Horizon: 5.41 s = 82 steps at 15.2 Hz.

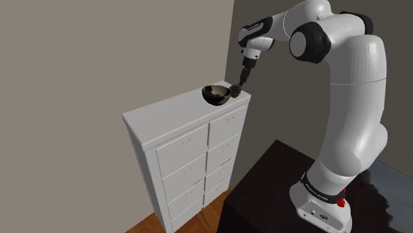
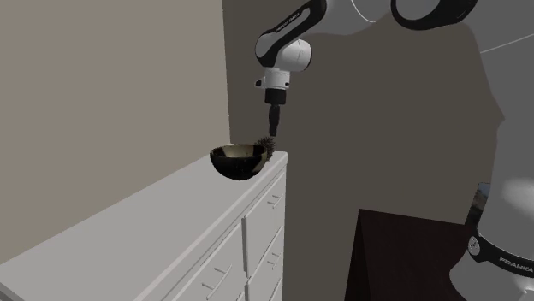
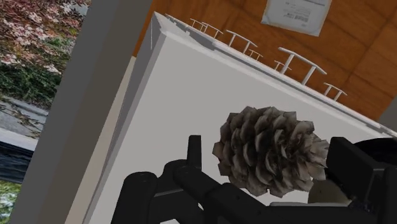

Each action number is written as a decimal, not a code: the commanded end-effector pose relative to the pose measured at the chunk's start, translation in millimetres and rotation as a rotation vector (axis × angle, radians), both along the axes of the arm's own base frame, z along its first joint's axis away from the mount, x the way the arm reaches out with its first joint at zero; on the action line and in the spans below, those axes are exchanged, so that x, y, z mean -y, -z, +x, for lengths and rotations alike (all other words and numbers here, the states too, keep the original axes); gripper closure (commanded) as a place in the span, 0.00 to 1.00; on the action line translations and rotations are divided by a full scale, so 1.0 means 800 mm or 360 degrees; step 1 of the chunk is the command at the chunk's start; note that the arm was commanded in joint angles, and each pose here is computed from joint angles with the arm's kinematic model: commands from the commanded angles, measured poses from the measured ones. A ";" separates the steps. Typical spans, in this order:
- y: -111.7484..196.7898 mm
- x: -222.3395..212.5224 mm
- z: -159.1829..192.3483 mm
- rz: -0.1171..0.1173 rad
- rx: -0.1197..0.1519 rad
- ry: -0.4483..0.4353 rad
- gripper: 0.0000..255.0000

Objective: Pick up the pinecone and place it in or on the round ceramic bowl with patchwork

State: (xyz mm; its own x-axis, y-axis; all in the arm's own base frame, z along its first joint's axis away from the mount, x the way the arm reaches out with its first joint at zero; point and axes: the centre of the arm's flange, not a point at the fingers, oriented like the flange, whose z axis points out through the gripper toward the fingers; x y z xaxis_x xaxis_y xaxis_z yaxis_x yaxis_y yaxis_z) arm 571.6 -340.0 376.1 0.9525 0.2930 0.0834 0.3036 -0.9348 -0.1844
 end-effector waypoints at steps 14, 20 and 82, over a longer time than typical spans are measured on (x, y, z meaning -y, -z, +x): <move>-0.009 0.014 -0.012 0.0032 -0.0068 0.0041 1.00; -0.027 -0.005 -0.005 0.0054 -0.0087 0.0006 1.00; -0.213 -0.048 0.005 -0.0106 0.0050 -0.0250 1.00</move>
State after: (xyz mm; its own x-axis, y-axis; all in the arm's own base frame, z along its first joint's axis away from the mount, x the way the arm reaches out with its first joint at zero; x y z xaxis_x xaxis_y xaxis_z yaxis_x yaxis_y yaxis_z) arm 575.4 -301.9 543.6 0.8918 0.4439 0.0877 0.4516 -0.8852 -0.1119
